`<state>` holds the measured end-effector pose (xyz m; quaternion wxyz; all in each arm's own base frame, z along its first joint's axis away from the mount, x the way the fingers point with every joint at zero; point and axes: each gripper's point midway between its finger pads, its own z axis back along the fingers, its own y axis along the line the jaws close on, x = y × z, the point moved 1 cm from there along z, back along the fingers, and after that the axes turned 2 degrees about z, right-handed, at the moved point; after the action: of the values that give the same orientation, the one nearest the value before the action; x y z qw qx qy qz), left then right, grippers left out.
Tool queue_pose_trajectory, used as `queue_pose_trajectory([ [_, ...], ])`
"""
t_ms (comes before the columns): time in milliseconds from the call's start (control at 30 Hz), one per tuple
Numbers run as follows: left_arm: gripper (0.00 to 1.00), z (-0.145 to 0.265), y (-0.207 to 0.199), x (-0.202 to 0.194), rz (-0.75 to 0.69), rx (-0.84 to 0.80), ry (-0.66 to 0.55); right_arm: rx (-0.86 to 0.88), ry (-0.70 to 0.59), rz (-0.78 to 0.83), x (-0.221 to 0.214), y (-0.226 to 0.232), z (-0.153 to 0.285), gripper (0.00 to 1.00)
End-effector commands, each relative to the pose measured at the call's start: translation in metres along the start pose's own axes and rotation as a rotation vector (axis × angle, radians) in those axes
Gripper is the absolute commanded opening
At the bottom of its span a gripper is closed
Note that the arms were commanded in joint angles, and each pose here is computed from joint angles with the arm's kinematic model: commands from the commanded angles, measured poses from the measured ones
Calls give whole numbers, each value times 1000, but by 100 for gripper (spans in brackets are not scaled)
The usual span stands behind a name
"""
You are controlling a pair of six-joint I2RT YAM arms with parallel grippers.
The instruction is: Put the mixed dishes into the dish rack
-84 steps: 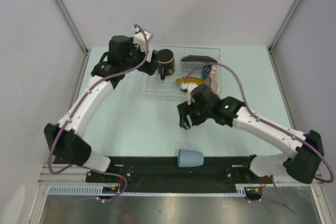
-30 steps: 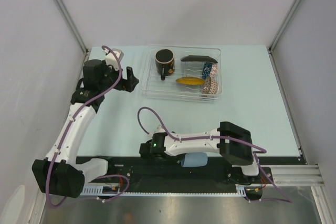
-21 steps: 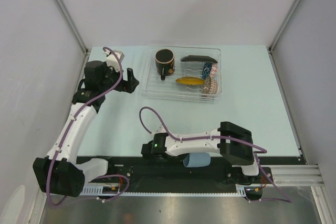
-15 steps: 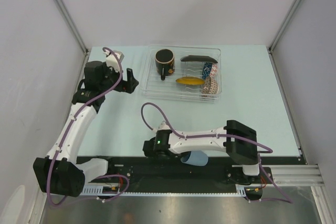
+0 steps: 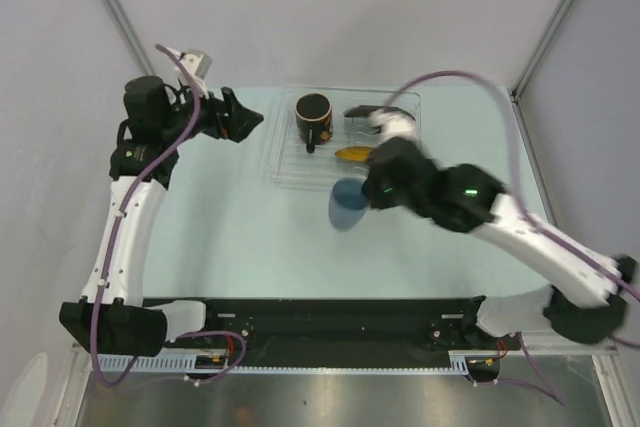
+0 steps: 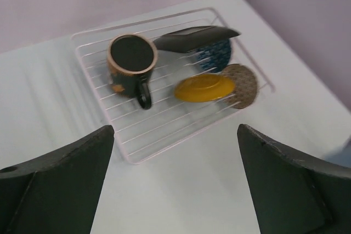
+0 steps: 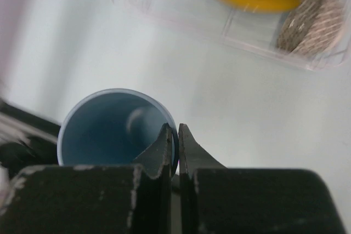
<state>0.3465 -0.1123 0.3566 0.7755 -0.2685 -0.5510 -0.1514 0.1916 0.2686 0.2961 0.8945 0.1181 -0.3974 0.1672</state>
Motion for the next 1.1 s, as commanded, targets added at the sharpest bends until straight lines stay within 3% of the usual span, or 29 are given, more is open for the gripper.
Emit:
queue_pose_trajectory([
  [0,100,18,-55,23,226,-353,4,340,-366,-357,81,-40,49,0],
  [33,100,17,-61,19,278,-400,23,463,-338,-363,80,-30,56,0],
  [100,100,24,-81,28,379,-562,36,508,-364,-433,94,-40,54,0],
  [133,100,19,-82,31,329,-638,-17,569,-351,-434,95,-34,55,0],
  [167,100,24,-89,31,478,-695,37,597,-358,-451,101,-34,56,0],
  [300,100,15,-97,26,522,-824,80,762,-414,-561,136,-33,62,0],
  [533,100,12,-122,43,530,-974,47,903,-376,-656,161,-37,31,0],
  [1067,100,-10,-132,27,541,-1000,90,1104,-338,-787,191,-29,-12,0],
])
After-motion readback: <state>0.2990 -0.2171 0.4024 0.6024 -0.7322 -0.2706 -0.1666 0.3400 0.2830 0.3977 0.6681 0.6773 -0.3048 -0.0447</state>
